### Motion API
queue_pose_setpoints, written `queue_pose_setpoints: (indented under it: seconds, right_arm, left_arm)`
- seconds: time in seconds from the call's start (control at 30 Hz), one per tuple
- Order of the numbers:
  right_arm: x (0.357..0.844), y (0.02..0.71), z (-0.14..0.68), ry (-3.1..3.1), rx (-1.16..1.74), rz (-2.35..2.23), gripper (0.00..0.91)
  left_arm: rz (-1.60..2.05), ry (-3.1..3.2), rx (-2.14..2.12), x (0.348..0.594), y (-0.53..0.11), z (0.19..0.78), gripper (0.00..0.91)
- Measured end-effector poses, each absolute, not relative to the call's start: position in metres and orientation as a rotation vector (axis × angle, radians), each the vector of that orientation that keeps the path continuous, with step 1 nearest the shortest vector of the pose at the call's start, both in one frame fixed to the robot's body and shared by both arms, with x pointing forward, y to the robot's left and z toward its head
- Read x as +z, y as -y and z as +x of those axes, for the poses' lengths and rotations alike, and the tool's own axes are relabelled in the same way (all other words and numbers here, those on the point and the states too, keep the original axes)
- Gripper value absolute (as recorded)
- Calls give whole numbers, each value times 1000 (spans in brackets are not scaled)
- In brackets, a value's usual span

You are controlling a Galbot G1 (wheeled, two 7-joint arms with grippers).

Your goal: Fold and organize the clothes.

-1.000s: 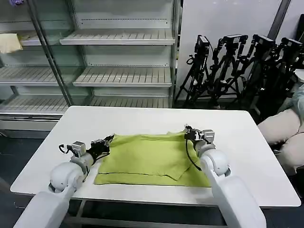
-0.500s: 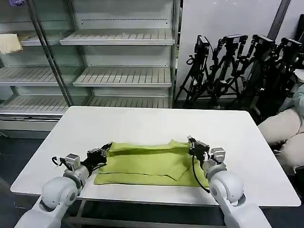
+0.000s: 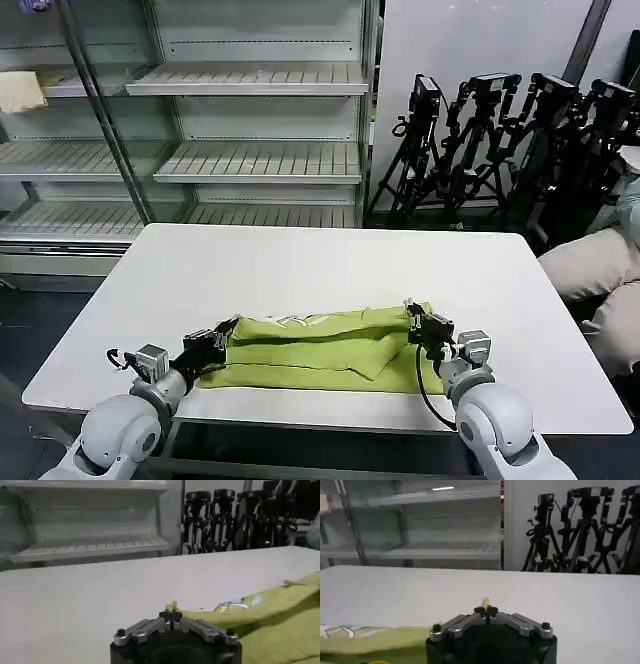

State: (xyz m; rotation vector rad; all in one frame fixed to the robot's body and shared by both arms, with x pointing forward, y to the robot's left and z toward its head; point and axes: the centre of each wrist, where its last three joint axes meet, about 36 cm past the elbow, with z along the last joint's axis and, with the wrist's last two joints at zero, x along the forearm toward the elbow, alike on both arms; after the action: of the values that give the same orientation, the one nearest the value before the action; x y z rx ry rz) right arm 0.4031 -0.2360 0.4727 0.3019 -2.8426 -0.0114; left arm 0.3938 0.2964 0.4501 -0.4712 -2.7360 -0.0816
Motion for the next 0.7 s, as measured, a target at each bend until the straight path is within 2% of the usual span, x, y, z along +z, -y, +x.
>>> queue_pose_setpoints:
  seconds: [0.03,0.07,0.7]
  right_arm:
    - [472,236,402,2841,-8,303,232]
    - [472,237,402,2839,-4,304,907]
    - [483,254,380,2901,-5,336,907]
  left_arm:
    - [-470,2733,-84,449,-296,393,272]
    - [-469,2730,-87,449,-296,392,907]
    - [-265,2740,-28,459,-281,379,907]
